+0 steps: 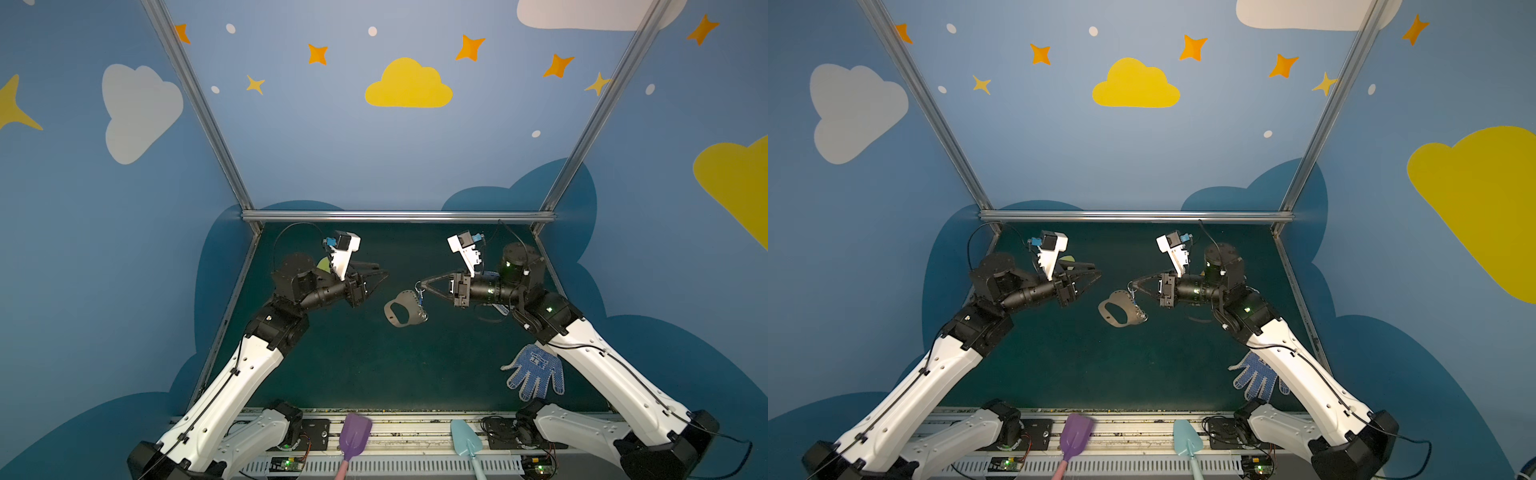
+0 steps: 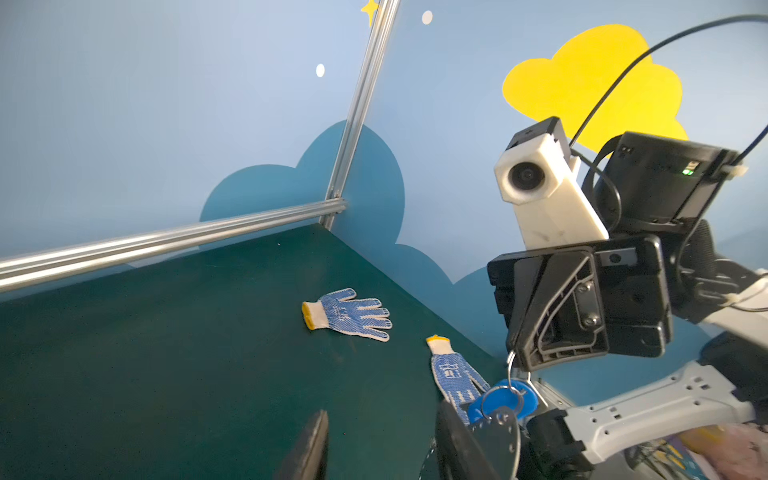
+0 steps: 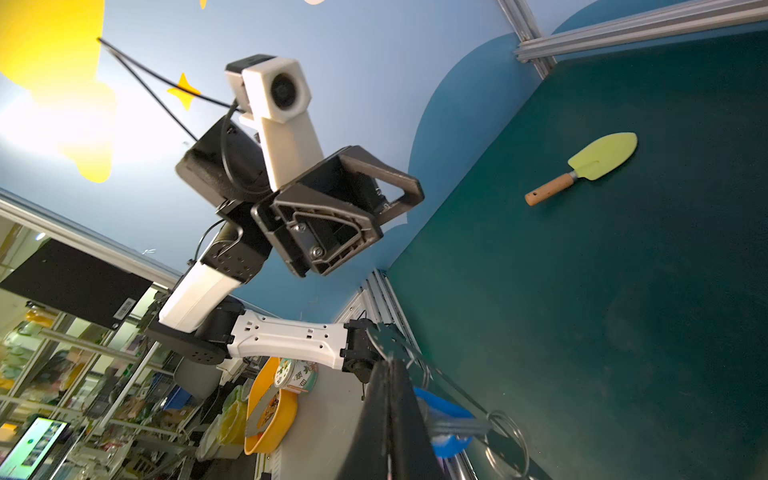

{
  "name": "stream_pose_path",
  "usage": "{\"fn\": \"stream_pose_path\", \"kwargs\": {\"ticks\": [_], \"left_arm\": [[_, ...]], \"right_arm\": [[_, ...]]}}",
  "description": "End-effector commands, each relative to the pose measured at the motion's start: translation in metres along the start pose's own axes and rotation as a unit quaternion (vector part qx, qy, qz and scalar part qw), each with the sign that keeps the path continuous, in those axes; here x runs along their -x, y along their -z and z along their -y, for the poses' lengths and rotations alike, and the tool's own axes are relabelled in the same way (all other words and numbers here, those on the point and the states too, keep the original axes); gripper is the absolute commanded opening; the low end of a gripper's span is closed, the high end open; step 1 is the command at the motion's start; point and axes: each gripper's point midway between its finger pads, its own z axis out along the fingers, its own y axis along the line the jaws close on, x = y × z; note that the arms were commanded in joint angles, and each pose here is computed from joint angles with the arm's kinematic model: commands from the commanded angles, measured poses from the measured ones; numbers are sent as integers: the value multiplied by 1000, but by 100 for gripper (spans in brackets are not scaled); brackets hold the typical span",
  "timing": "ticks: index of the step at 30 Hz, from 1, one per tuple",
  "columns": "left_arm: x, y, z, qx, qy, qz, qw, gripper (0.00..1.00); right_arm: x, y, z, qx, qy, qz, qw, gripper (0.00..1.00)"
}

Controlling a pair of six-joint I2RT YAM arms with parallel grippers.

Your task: Put the keys on the keyring

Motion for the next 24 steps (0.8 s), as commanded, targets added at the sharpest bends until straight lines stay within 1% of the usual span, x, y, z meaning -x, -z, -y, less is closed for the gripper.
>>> {"fn": "stream_pose_path", "kwargs": {"ticks": [1, 4, 7, 10, 14, 16, 20, 24], "left_arm": [[12, 5, 29, -88, 17, -4, 996, 43], [15, 7, 41, -132, 27, -12, 991, 42], [16, 7, 53, -179, 35, -24, 983, 41], [14, 5, 60, -213, 45, -40, 975, 32], [4, -3, 66, -227, 49, -62, 971, 28], [2, -5, 72, -235, 38, -63, 969, 26], [-3, -6, 84, -253, 26, -73, 965, 27], [-4, -7, 92, -270, 26, -81, 959, 25]], "right_arm": [[6, 9, -25, 53, 47, 11, 997, 0], [7, 15, -37, 81, 73, 13, 994, 0], [8, 18, -47, 104, 86, 9, 991, 0], [9, 19, -48, 109, 85, 7, 990, 0], [10, 18, -49, 116, 79, 6, 990, 0], [11, 18, -51, 123, 79, 6, 989, 0], [12, 16, -51, 127, 75, 4, 989, 0], [13, 16, -54, 139, 73, 1, 988, 0]]}}
